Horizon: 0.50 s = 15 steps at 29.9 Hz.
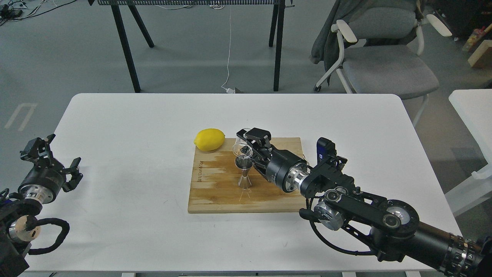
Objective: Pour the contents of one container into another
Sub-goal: 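Tilt the clear glass with the right gripper to pour into the jigger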
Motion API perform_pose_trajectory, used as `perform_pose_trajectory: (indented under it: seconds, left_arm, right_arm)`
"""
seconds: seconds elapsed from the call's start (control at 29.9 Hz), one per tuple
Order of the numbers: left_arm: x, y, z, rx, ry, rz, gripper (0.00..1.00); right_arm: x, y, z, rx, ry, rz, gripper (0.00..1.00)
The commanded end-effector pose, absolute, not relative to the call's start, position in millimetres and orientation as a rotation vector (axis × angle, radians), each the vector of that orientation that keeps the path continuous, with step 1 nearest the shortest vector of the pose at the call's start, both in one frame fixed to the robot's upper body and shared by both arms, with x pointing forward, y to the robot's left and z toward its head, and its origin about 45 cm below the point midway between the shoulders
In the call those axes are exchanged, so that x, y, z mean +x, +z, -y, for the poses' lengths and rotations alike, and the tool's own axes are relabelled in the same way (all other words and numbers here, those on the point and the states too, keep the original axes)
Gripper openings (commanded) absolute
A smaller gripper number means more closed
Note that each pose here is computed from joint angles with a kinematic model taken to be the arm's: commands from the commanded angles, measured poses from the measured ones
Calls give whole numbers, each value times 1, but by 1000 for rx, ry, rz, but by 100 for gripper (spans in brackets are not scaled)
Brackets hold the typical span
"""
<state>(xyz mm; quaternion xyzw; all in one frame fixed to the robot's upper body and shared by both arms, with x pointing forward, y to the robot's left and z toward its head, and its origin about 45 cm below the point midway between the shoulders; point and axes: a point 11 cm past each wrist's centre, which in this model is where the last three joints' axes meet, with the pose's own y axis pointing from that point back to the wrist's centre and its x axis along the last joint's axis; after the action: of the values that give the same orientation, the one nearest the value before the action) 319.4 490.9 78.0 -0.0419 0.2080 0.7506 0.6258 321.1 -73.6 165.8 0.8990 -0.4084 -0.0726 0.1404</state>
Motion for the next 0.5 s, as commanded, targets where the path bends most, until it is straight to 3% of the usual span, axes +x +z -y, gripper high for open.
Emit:
perform_pose_trajectory:
  seconds: [0.0,0.47]
  left_arm:
    - [319,78,-491,-95,1721,-478,99]
    - [319,78,-491,-96,1722,-478,99]
  right_arm:
    - [323,167,75,2595,-191,1179,47]
    - [328,165,80,2572,-112,1179,47]
